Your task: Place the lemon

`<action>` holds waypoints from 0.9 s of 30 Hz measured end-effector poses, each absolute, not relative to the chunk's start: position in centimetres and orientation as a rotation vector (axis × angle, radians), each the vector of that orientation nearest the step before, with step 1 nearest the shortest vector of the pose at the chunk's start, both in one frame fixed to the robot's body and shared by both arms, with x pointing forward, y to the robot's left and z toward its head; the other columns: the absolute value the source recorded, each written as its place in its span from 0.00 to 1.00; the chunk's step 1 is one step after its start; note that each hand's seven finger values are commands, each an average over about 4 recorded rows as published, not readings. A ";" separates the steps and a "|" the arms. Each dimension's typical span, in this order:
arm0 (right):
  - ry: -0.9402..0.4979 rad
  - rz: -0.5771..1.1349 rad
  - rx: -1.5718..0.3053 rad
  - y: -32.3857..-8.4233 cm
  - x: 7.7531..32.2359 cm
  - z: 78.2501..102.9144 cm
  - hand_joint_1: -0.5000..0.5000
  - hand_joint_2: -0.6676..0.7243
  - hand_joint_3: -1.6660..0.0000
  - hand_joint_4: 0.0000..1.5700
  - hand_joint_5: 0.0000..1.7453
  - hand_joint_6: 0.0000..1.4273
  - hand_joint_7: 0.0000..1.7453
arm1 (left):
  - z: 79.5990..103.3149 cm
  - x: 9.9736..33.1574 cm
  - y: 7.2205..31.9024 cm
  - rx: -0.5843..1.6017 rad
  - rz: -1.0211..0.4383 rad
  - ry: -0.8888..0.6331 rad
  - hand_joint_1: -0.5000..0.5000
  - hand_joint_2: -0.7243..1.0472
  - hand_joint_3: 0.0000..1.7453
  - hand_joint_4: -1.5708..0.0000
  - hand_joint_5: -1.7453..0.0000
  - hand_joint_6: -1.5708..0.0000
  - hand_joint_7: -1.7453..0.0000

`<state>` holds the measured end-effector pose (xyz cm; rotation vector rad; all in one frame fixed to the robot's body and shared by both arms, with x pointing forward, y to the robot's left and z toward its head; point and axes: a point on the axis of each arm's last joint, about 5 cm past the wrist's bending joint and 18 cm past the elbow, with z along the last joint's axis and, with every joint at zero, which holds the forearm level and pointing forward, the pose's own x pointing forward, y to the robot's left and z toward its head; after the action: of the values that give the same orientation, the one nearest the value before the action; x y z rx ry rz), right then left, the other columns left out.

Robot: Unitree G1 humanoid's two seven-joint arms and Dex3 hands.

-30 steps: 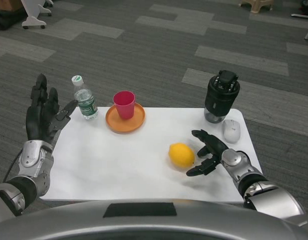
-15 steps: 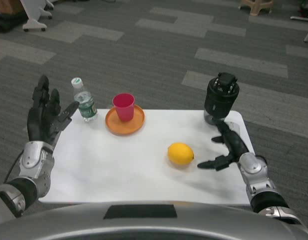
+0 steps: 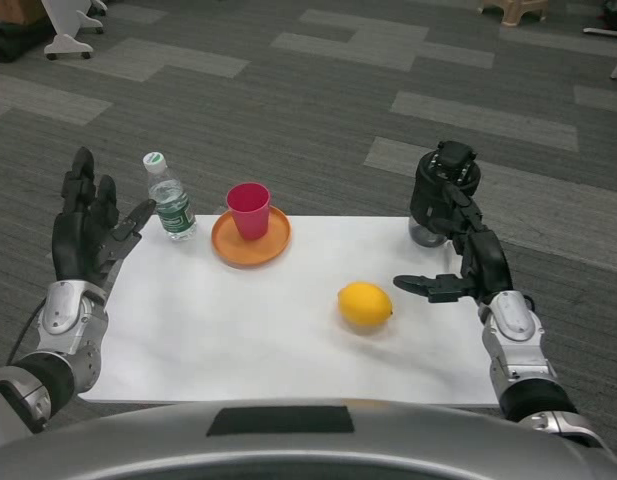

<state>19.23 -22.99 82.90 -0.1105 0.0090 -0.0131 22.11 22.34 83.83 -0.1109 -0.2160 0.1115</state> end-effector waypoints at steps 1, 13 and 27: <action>0.006 -0.013 -0.107 -23.0 19.2 82.9 0.58 0.32 0.71 0.00 0.44 0.00 0.08 | 83.8 22.1 22.3 -0.111 0.111 -0.216 1.00 0.90 0.05 1.00 1.00 1.00 1.00; -0.039 -0.008 -0.103 -22.7 19.4 83.3 0.58 0.32 0.71 0.00 0.44 0.00 0.08 | 83.8 22.1 22.3 -0.111 0.111 -0.216 1.00 0.90 0.05 1.00 1.00 1.00 1.00; -0.061 -0.006 -0.102 -22.6 19.5 83.5 0.62 0.32 0.71 0.00 0.44 0.00 0.08 | 83.8 22.1 22.3 -0.111 0.111 -0.216 1.00 0.90 0.05 1.00 1.00 1.00 1.00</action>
<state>19.53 -22.61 83.52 -0.1023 -0.0607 -0.0063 22.11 22.34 83.82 -0.1109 -0.2159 0.1114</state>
